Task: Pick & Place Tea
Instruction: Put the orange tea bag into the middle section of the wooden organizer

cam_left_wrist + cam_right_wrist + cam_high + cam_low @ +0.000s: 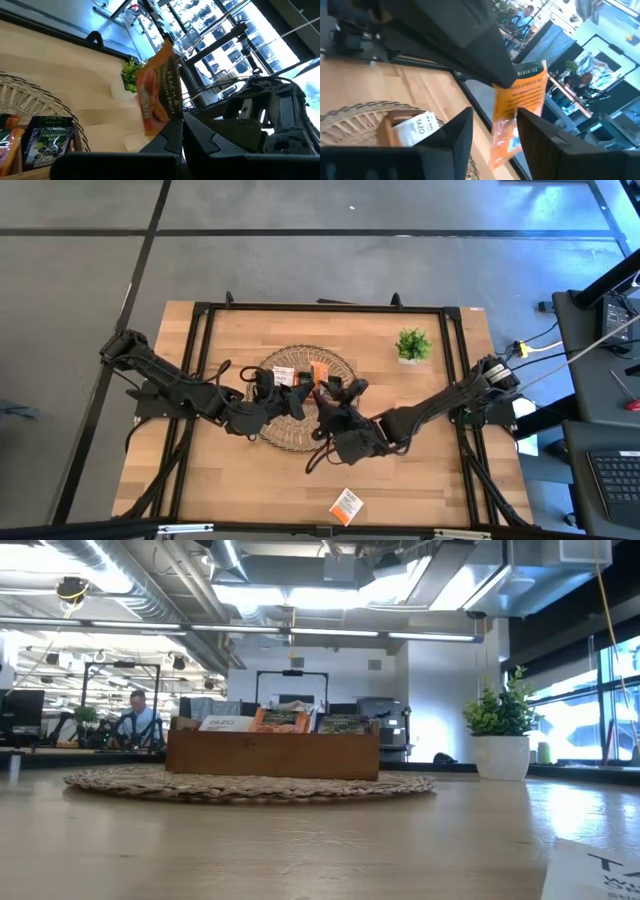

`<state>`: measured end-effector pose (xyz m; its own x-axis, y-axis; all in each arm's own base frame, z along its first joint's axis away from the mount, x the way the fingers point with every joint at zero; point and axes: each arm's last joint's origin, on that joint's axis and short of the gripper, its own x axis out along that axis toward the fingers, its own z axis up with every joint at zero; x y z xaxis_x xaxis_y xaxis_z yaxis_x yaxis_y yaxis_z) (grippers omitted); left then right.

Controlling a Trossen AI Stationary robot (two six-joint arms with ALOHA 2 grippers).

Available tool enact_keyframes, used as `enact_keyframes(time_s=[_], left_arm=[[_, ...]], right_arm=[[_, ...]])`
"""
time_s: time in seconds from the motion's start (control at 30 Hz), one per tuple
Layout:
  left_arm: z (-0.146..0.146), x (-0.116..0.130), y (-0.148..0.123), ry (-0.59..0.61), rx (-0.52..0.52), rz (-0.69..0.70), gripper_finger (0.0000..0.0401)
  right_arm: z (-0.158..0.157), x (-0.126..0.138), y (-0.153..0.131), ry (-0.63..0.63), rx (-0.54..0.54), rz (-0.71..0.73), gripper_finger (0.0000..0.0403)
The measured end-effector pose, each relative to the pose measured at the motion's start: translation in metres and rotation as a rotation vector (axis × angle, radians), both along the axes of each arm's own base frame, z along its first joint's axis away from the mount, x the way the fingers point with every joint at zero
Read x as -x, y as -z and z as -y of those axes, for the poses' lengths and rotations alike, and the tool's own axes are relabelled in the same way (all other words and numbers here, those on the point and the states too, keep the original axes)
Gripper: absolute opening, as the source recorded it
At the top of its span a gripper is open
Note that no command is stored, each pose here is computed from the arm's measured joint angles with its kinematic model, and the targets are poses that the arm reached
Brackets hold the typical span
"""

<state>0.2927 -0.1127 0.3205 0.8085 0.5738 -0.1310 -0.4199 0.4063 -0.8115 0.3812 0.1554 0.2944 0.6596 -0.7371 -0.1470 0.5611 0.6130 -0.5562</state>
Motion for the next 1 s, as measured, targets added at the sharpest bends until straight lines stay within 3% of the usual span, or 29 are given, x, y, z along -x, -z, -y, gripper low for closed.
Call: enact_keyframes(time_s=[0.37, 0.9, 1.0], left_arm=[[0.0000, 0.0001, 0.0006, 0.003, -0.003, -0.007, 0.0002], [-0.0002, 0.0002, 0.0006, -0.006, -0.005, -0.006, 0.0002], [-0.0002, 0.0002, 0.0006, -0.005, -0.010, -0.010, 0.0002]], right_arm=[[0.0053, -0.0020, -0.0001, 0.014, 0.016, -0.016, 0.0126], [0.0052, -0.0020, -0.0001, 0.013, 0.018, -0.018, 0.0009], [0.0052, -0.0020, -0.0001, 0.013, 0.019, -0.019, 0.0007]])
